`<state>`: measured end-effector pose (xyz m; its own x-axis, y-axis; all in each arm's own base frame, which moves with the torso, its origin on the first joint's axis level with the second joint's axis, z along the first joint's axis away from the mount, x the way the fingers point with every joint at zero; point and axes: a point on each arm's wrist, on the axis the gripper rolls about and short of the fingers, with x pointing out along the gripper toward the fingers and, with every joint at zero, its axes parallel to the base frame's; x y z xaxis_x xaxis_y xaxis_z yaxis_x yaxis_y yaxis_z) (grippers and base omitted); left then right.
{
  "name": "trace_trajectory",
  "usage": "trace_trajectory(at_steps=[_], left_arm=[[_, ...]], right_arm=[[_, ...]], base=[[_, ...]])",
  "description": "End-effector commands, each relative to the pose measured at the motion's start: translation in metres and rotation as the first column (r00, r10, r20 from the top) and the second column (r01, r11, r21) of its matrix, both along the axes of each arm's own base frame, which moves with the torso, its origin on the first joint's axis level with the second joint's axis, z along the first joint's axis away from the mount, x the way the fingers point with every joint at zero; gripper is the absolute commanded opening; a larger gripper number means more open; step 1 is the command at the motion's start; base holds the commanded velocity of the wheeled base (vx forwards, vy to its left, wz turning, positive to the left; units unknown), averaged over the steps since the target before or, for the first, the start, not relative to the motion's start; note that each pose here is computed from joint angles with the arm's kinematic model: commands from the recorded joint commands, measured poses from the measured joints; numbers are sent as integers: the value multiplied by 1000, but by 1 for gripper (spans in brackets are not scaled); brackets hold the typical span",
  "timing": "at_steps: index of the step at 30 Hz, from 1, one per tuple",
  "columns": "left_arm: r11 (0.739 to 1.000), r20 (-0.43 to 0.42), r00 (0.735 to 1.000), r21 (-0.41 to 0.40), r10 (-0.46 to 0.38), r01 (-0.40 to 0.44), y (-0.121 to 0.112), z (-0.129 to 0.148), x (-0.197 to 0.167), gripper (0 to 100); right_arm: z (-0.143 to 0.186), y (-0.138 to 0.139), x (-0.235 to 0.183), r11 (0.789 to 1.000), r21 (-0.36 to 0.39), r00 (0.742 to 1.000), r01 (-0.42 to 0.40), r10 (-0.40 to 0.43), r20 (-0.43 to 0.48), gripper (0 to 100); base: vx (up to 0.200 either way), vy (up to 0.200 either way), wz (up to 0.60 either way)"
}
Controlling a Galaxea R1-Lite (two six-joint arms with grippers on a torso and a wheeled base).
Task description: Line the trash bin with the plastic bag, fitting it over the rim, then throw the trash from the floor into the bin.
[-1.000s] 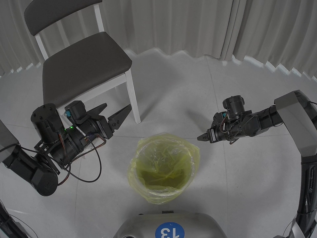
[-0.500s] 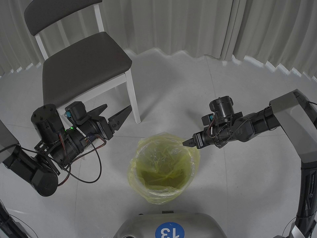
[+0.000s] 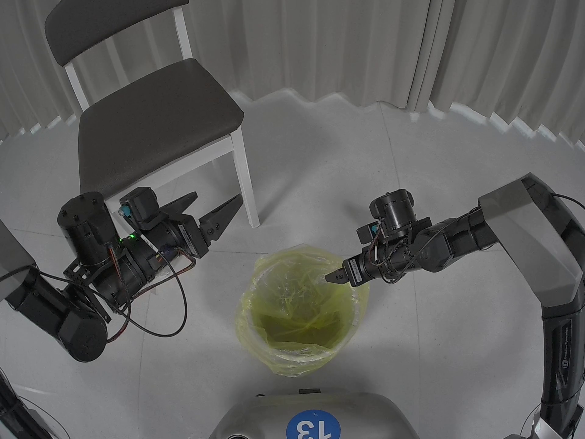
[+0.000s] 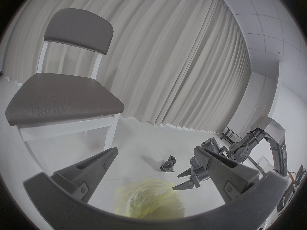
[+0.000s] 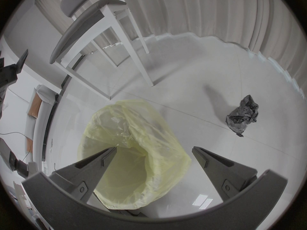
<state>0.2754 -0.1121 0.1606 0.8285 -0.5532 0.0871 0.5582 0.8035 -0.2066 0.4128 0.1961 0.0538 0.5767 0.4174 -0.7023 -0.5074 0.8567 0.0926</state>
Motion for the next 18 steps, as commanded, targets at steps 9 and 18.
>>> trace_trajectory(at_steps=[9, 18], left_arm=[[1000, -3, 1000, 1, 5, -5, 1, -1, 1, 100], [1000, -8, 1000, 3, 5, -5, 1, -2, 2, 100]], right_arm=[[-13, -21, 25, 998, -1, 998, 67, -67, 2, 100], [-10, -35, 33, 995, 5, 995, 101, -101, 15, 100]], base=[[0, 0, 0], [0, 0, 0]])
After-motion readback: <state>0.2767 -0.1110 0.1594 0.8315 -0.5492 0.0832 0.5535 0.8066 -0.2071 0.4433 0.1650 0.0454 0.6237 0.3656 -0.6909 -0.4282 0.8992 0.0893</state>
